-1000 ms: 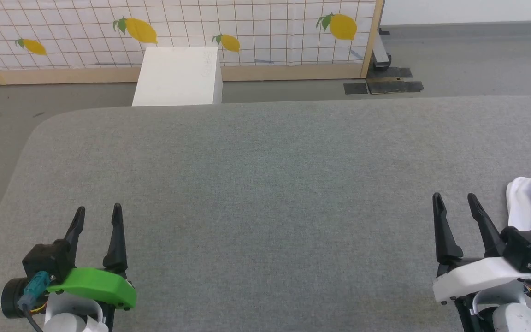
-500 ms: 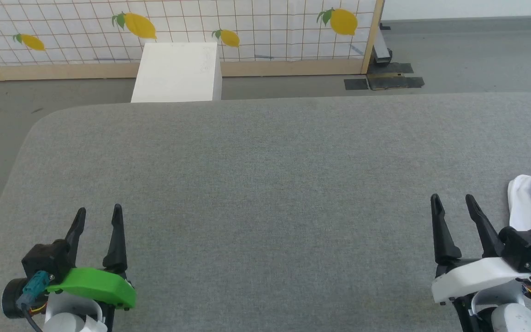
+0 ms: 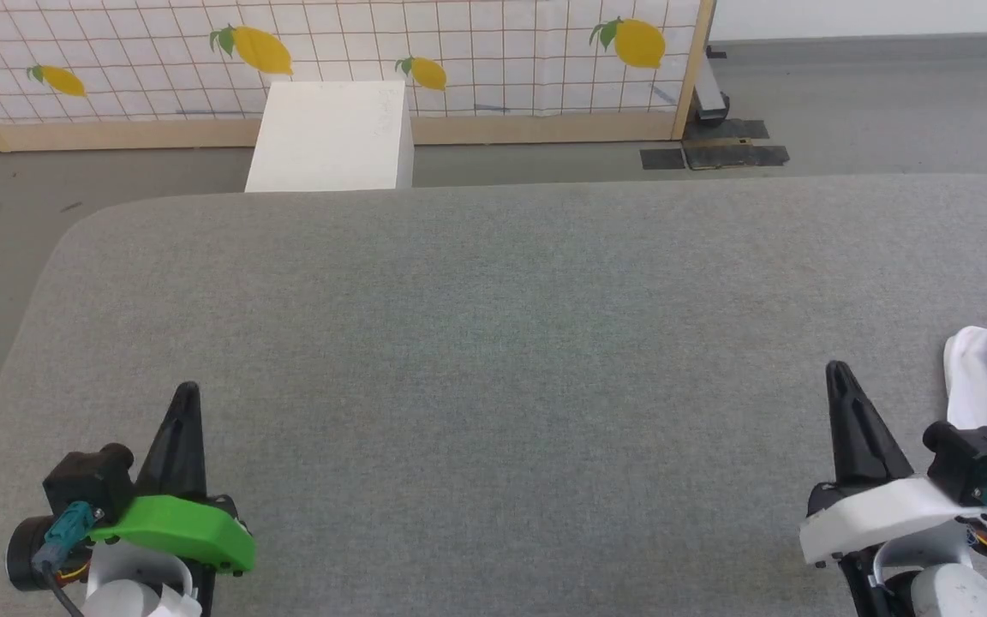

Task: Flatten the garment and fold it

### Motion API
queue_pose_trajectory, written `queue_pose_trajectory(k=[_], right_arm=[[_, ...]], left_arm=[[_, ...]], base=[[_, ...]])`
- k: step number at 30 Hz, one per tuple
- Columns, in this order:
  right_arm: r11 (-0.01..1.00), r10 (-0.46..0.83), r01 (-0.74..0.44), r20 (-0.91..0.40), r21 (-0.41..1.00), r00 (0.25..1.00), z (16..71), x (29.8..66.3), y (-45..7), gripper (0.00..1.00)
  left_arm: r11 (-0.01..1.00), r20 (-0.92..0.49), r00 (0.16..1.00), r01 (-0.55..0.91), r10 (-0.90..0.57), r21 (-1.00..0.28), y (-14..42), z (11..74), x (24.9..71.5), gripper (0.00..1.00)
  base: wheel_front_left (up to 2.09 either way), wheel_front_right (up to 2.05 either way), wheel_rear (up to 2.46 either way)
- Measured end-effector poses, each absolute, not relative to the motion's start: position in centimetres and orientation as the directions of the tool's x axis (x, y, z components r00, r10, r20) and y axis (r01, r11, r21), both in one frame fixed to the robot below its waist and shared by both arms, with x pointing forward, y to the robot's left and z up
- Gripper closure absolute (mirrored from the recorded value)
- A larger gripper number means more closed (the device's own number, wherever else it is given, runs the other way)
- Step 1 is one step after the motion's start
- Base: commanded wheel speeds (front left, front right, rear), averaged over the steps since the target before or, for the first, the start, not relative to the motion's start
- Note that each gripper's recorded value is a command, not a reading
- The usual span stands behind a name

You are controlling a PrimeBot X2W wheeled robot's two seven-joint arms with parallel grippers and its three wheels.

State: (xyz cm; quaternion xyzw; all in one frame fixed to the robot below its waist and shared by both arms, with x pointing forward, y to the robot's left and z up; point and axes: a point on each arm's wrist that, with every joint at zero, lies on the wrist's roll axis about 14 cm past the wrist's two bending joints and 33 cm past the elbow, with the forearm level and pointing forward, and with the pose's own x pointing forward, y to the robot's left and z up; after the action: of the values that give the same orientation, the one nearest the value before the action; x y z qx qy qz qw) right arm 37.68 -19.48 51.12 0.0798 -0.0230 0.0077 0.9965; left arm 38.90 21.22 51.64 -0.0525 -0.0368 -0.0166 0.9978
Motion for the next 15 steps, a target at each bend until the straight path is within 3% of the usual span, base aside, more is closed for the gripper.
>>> queue_pose_trajectory(k=[15], right_arm=[[0.99,0.028,-0.034,0.043,0.139,0.999,51.41,37.76,-19.07,1.0]], left_arm=[[0.995,0.074,0.997,0.044,-0.038,-0.09,20.63,52.0,38.88,1.0]], base=[[0.0,0.0,0.0]])
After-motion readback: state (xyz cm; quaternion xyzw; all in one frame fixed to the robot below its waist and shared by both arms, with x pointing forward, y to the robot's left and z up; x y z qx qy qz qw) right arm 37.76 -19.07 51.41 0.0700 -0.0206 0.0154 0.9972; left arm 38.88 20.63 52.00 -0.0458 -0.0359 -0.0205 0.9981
